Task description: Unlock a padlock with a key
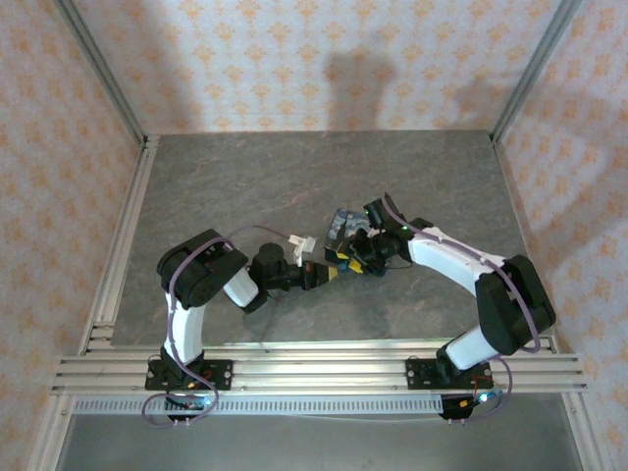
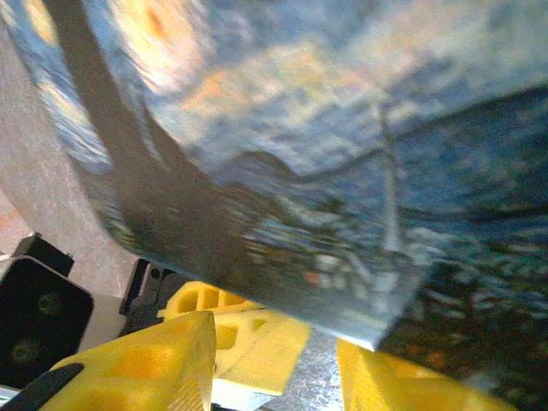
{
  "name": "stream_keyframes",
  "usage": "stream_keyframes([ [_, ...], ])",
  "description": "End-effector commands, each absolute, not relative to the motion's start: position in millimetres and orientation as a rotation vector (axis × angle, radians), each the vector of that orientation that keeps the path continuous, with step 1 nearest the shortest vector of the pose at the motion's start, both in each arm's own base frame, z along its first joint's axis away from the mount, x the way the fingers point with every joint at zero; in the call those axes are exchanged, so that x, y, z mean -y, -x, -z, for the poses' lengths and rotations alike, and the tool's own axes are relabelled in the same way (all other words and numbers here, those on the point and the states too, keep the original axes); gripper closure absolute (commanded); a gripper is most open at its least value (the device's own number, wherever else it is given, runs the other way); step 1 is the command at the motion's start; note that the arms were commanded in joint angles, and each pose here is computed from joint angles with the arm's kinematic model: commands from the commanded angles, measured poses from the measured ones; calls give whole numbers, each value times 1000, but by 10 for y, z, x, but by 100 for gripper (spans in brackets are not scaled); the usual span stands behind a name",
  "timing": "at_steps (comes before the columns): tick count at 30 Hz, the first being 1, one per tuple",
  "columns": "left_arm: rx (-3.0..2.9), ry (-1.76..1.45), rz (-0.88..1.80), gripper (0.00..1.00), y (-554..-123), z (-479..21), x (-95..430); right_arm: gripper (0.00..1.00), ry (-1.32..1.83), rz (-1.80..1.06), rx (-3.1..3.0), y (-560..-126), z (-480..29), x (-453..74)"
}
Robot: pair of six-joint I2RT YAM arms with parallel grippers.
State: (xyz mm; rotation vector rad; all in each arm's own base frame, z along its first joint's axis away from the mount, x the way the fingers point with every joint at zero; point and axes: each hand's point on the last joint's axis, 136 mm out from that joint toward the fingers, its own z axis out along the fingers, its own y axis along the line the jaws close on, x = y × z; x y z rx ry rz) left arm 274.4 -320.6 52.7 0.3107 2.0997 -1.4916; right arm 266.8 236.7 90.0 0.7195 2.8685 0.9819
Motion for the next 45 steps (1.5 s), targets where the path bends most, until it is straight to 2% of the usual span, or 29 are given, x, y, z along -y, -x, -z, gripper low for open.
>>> stream_keyframes([
  [1, -2057, -345, 1451, 100, -2759, -518, 3199, 58, -701, -954, -2797, -2735, -971, -2349],
  [10, -2139, -282, 1390, 100, -2699, -265, 3106, 51, -775, -812, -2621, -2665, -957, -2178],
  [17, -2231, -197, 1376, 100, -2593, -50, 3101, 48, -830, -808, -2456, -2571, -854, -2174],
  [30, -2286, -180, 1324, 100, -2531, -108, 3137, 45, -853, -874, -2326, -2583, -862, -2145],
  [45, -2322, -111, 1222, 100, -2546, -275, 3013, 45, -812, -925, -2411, -2589, -727, -2386],
])
